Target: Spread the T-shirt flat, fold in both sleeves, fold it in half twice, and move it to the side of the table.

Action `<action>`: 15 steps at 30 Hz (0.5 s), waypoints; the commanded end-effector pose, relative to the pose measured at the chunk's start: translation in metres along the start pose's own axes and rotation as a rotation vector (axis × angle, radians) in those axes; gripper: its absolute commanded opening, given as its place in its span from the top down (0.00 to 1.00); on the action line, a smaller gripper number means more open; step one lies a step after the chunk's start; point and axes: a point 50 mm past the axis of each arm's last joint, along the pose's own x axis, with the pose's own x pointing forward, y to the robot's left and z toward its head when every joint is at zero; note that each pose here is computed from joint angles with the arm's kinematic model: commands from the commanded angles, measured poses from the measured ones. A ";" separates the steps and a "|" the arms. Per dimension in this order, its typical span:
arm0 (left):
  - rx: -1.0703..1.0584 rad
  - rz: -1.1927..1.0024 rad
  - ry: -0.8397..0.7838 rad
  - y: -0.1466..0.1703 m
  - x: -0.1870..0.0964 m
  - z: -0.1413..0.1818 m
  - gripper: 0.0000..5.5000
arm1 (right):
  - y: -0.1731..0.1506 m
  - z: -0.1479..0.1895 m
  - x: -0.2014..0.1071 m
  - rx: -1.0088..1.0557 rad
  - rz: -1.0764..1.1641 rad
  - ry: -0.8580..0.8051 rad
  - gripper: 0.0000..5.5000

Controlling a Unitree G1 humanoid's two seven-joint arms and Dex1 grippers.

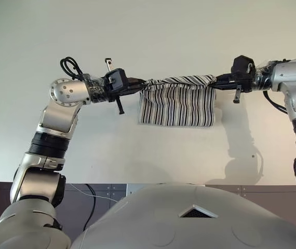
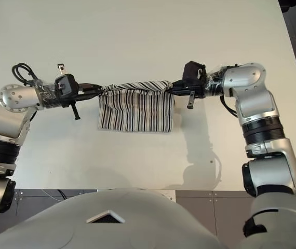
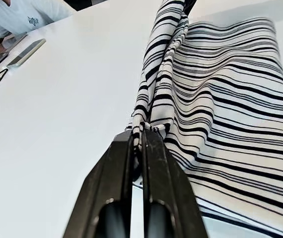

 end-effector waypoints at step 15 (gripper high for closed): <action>0.089 0.584 -0.053 0.050 0.018 0.000 0.71 | -0.020 -0.012 0.012 0.047 -0.340 -0.077 0.67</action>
